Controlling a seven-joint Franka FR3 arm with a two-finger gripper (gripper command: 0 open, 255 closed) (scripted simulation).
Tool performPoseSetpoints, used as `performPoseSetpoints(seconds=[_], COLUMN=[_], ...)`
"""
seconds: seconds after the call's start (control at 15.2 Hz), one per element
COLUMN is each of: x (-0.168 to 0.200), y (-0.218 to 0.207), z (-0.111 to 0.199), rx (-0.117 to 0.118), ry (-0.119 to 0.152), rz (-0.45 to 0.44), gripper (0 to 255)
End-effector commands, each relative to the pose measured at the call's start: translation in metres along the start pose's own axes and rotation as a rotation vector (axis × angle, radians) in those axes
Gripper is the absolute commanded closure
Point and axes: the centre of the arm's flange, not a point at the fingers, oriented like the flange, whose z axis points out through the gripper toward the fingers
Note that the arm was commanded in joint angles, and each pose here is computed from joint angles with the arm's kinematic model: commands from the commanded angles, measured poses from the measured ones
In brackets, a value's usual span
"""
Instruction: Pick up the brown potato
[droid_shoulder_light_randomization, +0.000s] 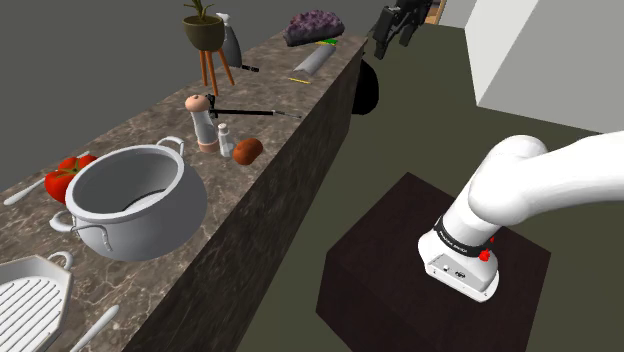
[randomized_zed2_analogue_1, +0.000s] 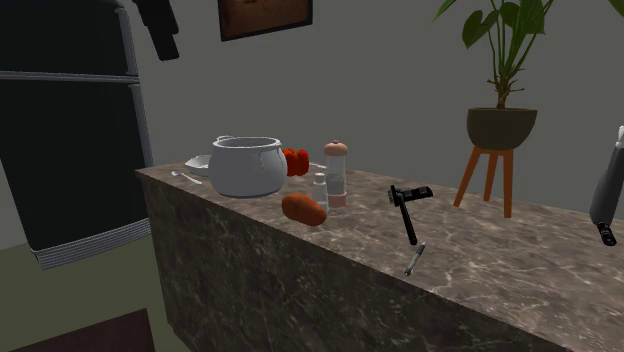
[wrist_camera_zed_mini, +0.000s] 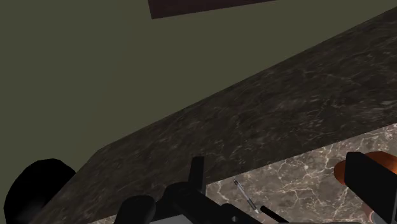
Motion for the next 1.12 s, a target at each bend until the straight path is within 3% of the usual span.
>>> performPoseSetpoints(seconds=[0.0, 1.06], x=[0.000, 0.058], y=[0.000, -0.177], z=[0.000, 0.115], rx=[0.000, -0.061], ry=[0.000, -0.074], rz=[0.000, 0.466], gripper=[0, 0])
